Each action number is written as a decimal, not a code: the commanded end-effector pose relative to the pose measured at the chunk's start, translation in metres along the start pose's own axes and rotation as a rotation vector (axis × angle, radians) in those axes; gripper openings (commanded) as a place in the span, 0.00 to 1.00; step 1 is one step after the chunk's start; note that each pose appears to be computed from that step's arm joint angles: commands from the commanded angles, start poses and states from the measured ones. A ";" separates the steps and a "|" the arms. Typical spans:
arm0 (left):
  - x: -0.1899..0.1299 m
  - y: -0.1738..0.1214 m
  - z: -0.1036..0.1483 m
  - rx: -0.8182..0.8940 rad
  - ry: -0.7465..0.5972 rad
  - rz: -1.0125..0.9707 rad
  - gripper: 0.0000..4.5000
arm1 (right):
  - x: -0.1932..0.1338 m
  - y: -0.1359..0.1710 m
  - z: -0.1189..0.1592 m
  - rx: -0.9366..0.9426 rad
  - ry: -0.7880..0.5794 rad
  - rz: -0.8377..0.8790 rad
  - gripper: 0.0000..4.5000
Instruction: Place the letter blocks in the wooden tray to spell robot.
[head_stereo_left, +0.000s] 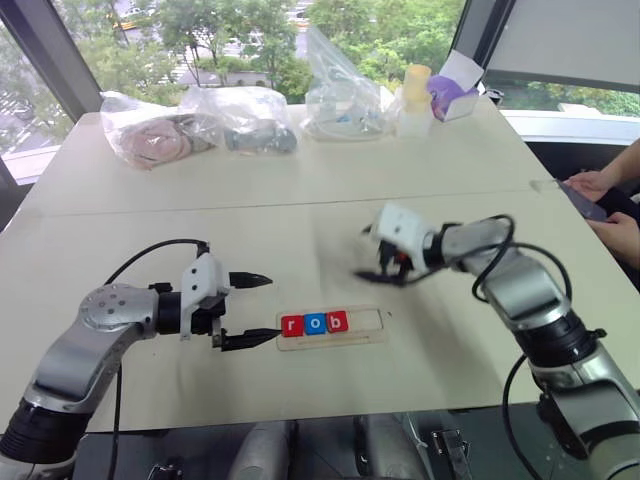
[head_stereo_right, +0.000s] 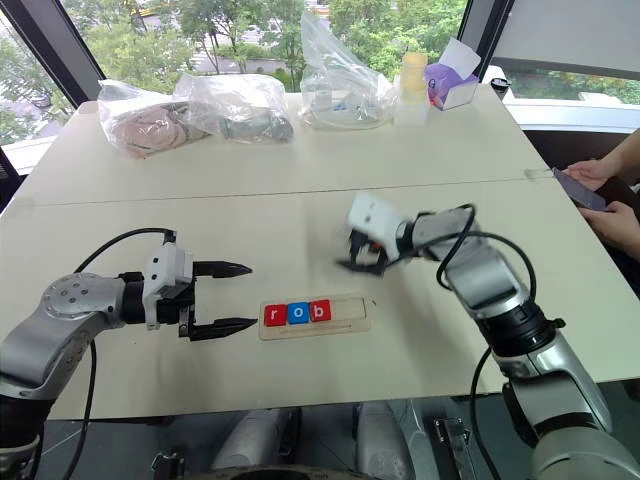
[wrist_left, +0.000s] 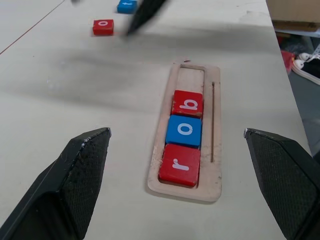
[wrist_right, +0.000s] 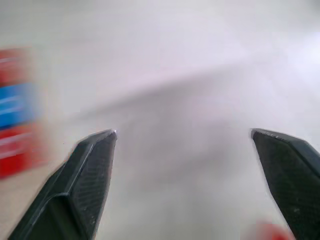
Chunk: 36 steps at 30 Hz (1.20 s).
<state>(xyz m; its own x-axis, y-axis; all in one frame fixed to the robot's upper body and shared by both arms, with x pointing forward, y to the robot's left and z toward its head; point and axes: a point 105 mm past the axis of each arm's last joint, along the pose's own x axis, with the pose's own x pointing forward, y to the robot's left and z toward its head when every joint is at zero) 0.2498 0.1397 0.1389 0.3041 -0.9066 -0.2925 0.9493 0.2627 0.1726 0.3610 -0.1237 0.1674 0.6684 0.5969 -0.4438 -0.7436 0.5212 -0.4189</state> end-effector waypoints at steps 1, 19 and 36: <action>0.002 -0.001 0.008 0.041 -0.021 -0.007 1.00 | -0.005 -0.024 -0.011 0.126 0.054 -0.182 0.98; 0.006 0.006 0.009 0.055 -0.029 0.016 1.00 | 0.013 -0.018 -0.063 0.526 0.229 -0.324 0.81; 0.012 0.006 0.006 0.043 -0.047 0.023 1.00 | -0.065 0.037 -0.084 0.696 0.326 -0.282 0.25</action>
<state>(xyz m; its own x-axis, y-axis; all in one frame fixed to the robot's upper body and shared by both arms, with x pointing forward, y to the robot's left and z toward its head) 0.2587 0.1290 0.1366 0.3204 -0.9114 -0.2583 0.9420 0.2776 0.1888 0.3065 -0.1939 0.1074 0.7160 0.2121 -0.6650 -0.3042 0.9523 -0.0237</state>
